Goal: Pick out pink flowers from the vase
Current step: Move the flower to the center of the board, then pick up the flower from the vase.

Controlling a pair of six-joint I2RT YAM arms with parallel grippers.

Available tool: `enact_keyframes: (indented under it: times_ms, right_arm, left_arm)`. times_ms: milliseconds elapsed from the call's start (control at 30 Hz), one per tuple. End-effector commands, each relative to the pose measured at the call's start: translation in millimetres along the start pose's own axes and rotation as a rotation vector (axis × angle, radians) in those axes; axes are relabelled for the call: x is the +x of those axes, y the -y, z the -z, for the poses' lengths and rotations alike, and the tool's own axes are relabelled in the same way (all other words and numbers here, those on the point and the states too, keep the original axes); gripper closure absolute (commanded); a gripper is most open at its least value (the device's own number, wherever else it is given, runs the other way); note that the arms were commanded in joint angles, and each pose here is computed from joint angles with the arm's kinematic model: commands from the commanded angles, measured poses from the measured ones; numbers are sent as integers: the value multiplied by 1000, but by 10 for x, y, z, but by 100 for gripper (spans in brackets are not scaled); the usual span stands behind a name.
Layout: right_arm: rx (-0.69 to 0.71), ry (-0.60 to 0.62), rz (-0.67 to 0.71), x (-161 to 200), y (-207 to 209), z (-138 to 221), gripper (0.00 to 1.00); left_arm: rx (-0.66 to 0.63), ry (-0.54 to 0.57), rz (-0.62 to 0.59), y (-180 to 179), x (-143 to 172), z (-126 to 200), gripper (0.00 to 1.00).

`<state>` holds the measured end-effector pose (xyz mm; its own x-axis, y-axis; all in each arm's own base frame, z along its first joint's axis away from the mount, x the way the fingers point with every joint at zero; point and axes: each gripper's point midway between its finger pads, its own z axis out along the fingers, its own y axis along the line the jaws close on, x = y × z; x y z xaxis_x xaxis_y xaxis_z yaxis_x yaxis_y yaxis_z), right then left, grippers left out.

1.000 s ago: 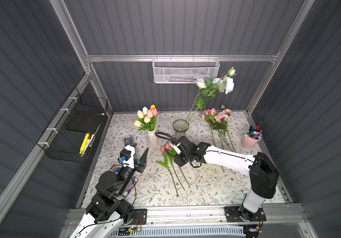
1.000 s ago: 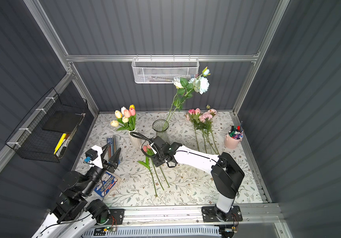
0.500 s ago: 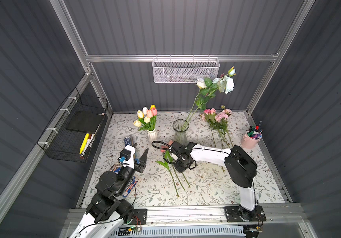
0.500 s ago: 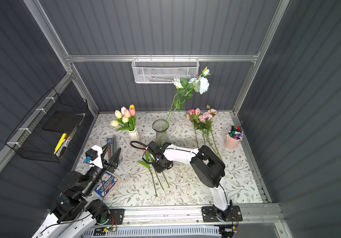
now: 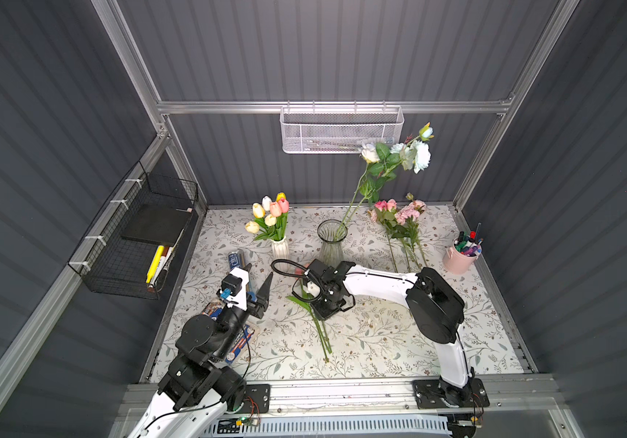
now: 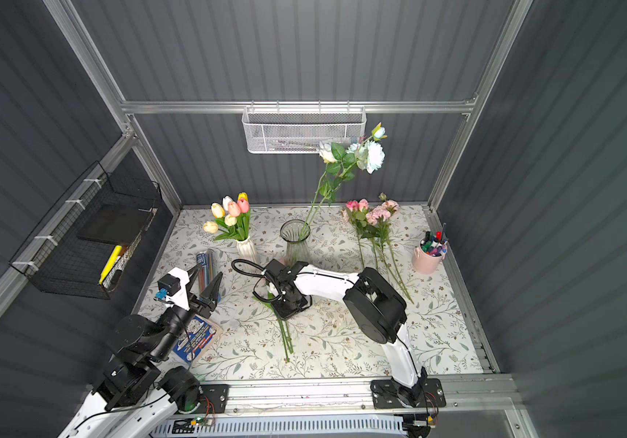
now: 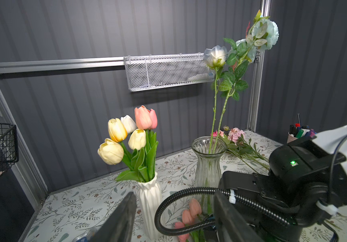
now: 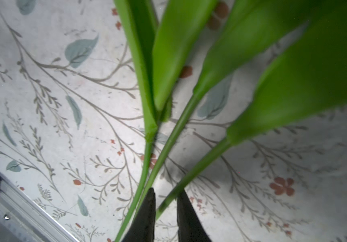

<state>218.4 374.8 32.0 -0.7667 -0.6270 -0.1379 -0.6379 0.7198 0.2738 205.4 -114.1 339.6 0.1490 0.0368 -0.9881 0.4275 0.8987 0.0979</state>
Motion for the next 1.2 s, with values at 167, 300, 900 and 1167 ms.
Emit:
enact_keyframes:
  times_ms: [167, 300, 900, 1167]
  right_arm:
    - [-105, -11, 1, -18, -456, -14, 77]
    - [-137, -31, -1, -12, -553, -51, 77]
    - [59, 846, 169, -968, -292, 2266, 67]
    - [-140, 1159, 253, -1800, -182, 2679, 71]
  left_arm:
    - [16, 24, -8, 28, -48, 14, 40]
    - [20, 23, -9, 35, -47, 12, 40]
    - [-66, 29, 68, -142, -75, 146, 40]
    - [-55, 12, 49, -105, -21, 80, 39]
